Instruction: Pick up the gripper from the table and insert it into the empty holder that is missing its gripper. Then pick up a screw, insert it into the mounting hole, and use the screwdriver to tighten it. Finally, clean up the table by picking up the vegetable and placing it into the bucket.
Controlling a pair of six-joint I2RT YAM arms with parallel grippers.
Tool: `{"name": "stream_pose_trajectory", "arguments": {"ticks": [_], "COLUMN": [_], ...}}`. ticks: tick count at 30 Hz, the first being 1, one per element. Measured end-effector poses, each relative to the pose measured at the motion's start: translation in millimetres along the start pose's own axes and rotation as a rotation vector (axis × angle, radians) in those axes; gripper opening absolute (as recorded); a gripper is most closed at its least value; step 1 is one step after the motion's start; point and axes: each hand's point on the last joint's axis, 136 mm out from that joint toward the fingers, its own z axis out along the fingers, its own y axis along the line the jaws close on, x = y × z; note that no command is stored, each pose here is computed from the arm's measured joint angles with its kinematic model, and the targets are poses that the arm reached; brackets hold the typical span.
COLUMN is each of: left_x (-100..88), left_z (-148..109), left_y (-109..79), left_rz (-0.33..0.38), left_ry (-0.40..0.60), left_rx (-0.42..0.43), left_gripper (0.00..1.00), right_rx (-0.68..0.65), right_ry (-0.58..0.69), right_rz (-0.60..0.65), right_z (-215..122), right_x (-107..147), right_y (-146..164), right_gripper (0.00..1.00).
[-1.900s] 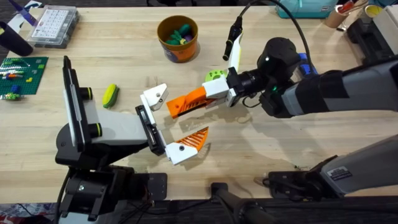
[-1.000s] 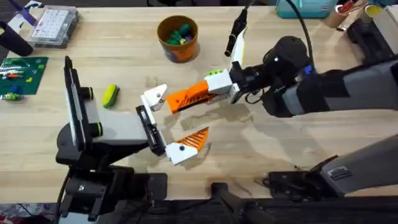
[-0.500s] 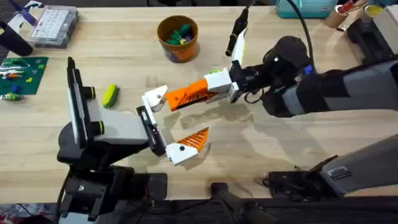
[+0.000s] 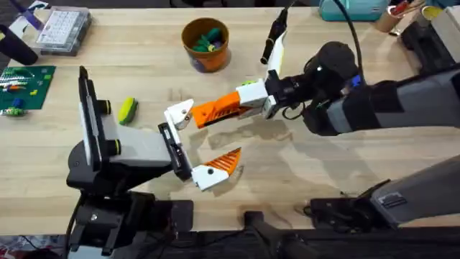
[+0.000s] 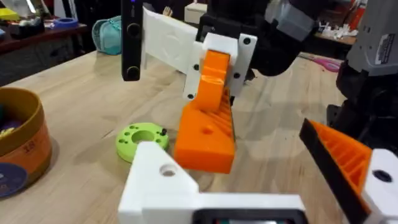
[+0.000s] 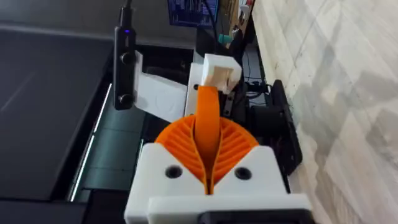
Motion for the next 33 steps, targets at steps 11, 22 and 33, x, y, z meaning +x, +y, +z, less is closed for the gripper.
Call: {"name": "stream_pose_trajectory", "arguments": {"ticks": [11,22,33], "left_x": [0.1,0.1,0.1], "left_z": [0.0,0.0,0.0], "left_y": [0.0,0.0,0.0], "left_rz": [0.0,0.0,-0.001], "left_ry": [0.0,0.0,0.0], "left_rx": [0.0,0.0,0.0], "left_gripper": [0.986,0.986,0.986], "right_rx": [0.0,0.0,0.0], "right_ry": [0.001,0.001,0.001], "right_rz": [-0.013,-0.013,-0.013], "right_z": [0.2,0.2,0.2], "right_x": [0.2,0.2,0.2], "right_y": [-0.1,-0.1,-0.1], "right_gripper": [0.024,0.024,0.024]}}
